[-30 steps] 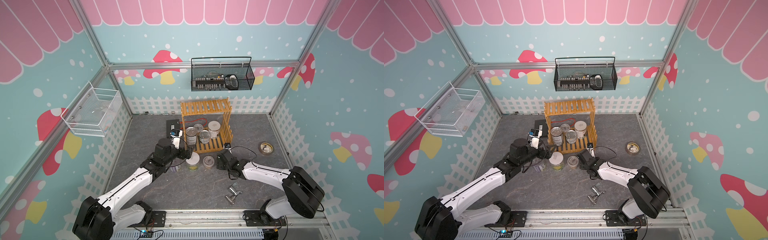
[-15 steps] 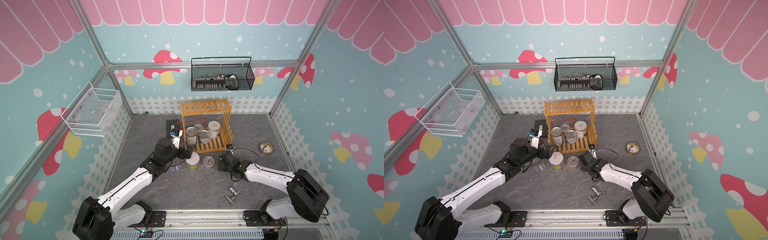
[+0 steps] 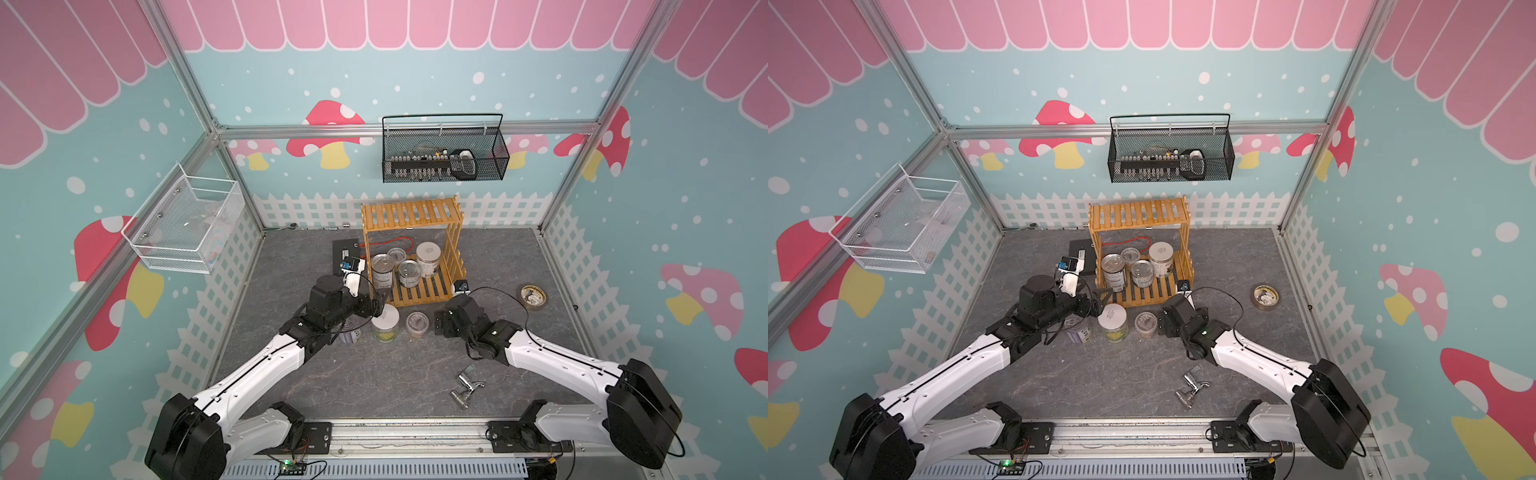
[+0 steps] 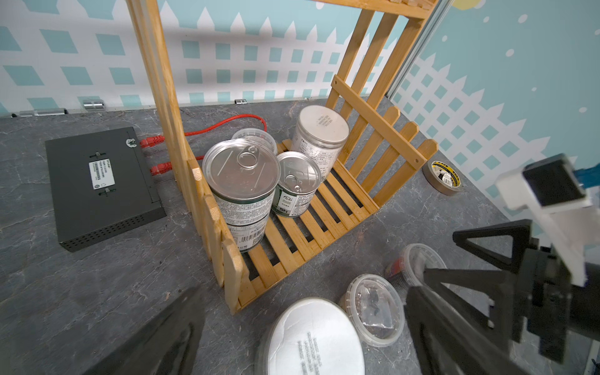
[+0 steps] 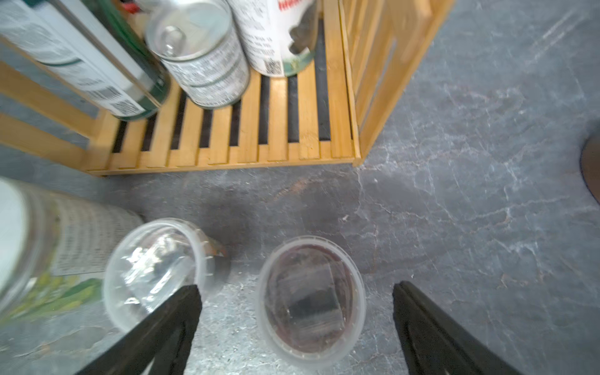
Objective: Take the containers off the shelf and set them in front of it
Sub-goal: 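Place the container at the center of the board, then pick up a container from the shelf.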
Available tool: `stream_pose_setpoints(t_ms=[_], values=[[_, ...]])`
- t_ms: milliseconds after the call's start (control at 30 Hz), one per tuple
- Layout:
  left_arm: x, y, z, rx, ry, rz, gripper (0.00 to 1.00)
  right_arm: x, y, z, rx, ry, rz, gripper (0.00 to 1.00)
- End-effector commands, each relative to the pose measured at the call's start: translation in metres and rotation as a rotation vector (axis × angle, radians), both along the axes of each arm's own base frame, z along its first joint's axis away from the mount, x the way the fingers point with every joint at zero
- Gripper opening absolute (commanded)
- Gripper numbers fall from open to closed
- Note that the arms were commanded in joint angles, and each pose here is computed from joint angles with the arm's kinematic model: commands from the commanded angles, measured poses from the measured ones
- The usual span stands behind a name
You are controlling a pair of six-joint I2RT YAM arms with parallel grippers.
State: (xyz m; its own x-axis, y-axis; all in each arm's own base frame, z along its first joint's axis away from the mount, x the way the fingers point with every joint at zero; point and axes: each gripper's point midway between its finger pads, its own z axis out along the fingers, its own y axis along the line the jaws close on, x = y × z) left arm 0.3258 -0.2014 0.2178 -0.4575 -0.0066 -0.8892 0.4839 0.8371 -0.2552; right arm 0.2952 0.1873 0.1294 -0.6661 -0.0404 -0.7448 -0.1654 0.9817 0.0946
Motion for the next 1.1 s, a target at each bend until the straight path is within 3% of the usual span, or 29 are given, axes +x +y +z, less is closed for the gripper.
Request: stream_pose_setpoints(t_ms=[0, 267, 533, 1067], values=[[0.001, 0.005, 0.014, -0.006, -0.026, 0.022, 0.99, 0.010, 0.029, 0.037, 0.073, -0.132, 0.150, 0.98], [0.000, 0.017, 0.017, -0.005, -0.038, 0.075, 0.99, 0.042, 0.078, 0.052, 0.098, -0.185, 0.270, 0.99], [0.001, 0.036, 0.015, -0.022, -0.034, 0.154, 0.99, 0.056, 0.131, 0.072, 0.076, -0.367, 0.562, 0.99], [0.002, 0.046, 0.012, -0.052, -0.025, 0.183, 0.99, 0.123, 0.163, 0.063, 0.029, -0.554, 0.778, 0.99]])
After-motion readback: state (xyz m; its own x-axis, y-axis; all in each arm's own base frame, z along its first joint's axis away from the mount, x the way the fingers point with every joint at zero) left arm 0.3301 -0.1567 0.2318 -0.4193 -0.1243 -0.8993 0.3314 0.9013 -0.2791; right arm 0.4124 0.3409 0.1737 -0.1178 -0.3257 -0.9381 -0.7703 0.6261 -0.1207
